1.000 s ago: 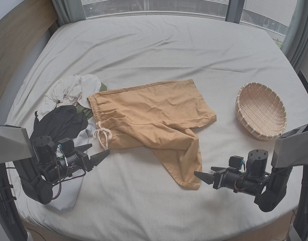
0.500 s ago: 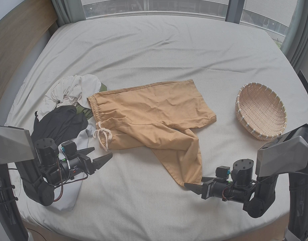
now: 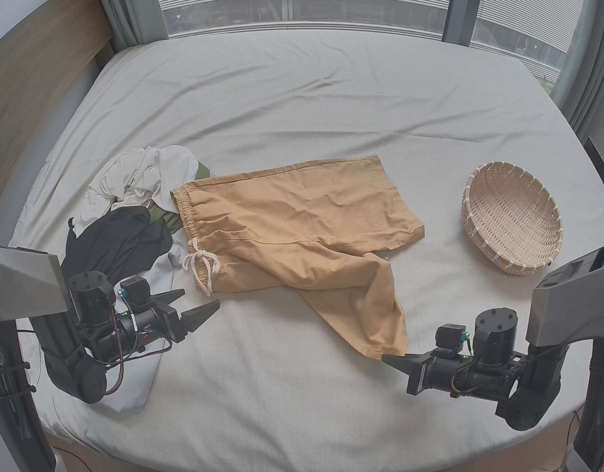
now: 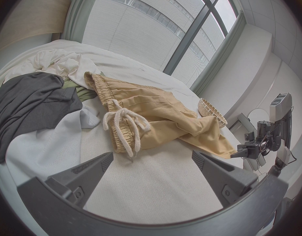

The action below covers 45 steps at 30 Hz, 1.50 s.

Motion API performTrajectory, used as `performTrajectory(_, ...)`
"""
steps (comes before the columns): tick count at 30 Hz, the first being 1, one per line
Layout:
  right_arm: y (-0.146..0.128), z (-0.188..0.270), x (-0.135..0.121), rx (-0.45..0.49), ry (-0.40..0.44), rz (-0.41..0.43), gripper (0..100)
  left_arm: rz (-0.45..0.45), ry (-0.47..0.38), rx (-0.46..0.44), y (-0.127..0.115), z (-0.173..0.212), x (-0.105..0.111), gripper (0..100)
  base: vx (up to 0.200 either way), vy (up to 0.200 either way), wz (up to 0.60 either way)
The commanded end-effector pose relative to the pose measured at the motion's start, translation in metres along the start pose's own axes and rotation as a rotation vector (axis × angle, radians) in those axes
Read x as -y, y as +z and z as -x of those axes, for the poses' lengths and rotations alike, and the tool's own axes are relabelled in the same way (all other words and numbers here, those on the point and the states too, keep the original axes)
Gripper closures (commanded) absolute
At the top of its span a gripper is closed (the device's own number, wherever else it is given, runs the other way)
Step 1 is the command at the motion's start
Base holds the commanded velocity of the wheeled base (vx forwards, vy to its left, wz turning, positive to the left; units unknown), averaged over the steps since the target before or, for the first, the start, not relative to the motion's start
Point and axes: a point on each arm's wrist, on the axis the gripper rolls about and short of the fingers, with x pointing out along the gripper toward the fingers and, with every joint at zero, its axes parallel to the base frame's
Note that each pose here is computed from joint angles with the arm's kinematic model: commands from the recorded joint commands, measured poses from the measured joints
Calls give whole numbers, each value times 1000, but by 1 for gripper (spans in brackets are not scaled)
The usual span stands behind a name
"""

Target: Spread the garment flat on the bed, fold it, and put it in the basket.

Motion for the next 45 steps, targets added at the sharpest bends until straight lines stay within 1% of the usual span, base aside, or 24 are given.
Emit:
performTrajectory(1,15,34,-15,64,19,19,100,0,1,2,0,-1,-1,0,0,0,0)
performTrajectory(11,18,80,-21,111,-9,16,100,-3,5,10,1,-4,-3,0,0,0,0)
performTrajectory(13,19,84,-19,124,-18,14,100,-4,4,13,2,-5,-3,0,0,0,0)
performTrajectory(16,23,87,-11,146,-57,0,100,-5,14,20,3,-6,-4,0,0,0,0)
performTrajectory(19,27,85,3,167,-109,-21,100,-7,29,23,2,-8,-6,0,0,0,0)
performTrajectory(26,22,65,26,123,-168,-57,100,5,33,-3,-7,-13,-10,0,0,0,0)
performTrajectory(27,21,59,33,118,-181,-66,100,7,34,-10,-11,-16,-12,0,0,0,0)
performTrajectory(31,20,49,40,110,-190,-73,100,8,40,-18,-18,-25,-19,0,0,0,0)
performTrajectory(34,18,45,40,99,-184,-73,100,7,41,-14,-20,-31,-24,0,0,0,0)
performTrajectory(35,19,44,40,101,-179,-72,0,5,40,-8,-20,-33,-24,0,0,0,0)
performTrajectory(40,19,42,37,98,-169,-67,0,-1,17,3,-17,-38,-22,0,0,0,0)
performTrajectory(43,18,42,37,96,-168,-67,0,-13,-27,6,-18,-48,-20,0,0,0,0)
performTrajectory(45,18,43,37,95,-168,-67,0,-20,-35,10,-18,-51,-21,0,0,0,0)
